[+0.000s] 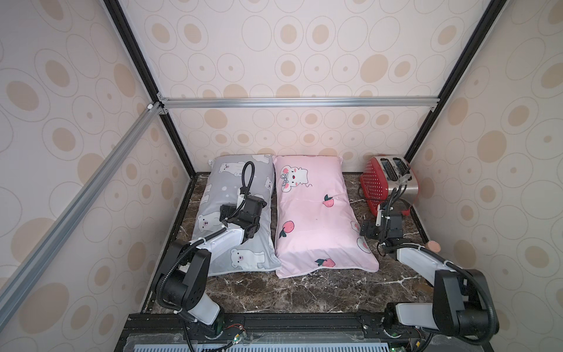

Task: Zip up pillowcases
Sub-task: Adjust the pillowcase at the center of the board.

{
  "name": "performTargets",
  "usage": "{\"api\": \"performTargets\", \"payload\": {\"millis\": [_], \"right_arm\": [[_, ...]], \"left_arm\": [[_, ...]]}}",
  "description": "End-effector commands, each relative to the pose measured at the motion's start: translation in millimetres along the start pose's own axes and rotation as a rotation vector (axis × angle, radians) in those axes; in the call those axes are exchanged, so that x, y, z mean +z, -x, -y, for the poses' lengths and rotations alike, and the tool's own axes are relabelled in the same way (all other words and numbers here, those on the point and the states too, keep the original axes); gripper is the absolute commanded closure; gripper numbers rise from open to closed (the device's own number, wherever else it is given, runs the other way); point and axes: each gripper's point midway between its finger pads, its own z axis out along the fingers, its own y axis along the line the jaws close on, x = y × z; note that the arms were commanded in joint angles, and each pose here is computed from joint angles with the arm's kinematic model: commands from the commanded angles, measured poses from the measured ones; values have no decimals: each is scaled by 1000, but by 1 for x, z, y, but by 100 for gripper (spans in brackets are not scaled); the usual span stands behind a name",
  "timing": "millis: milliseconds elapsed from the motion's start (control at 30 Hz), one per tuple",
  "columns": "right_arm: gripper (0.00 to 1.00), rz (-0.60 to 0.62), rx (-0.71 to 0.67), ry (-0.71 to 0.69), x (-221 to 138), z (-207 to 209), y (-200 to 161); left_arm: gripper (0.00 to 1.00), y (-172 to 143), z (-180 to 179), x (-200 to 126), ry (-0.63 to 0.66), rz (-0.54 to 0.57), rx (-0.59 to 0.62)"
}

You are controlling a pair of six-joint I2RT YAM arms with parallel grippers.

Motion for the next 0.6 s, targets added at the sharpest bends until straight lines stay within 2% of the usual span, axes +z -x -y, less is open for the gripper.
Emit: {"api": "performTargets", "payload": {"millis": [0,67,167,233,300,367,433,567], "right_arm": [[0,179,-49,-60,11,5,31],[0,160,-63,-38,11,0,29],[0,278,-54,36,2,-12,34],[0,289,-66,34,6,-15,23],[0,324,-86,48,15,-20,22],[0,260,-68,19,15,-15,16],[0,322,-42,-5,14,-9,21],[0,295,-40,-14,15,-7,19]], "left_arm": [[1,21,-19,15,60,82,-58],[1,21,-18,23,40,101,-59],[1,24,-16,32,-1,134,-63],[1,27,-14,36,-43,184,-123],[1,18,-11,50,-65,177,-149],[1,6,-1,65,-103,185,-168],[1,5,4,68,-136,157,-154],[1,7,8,76,-140,135,-141]]}}
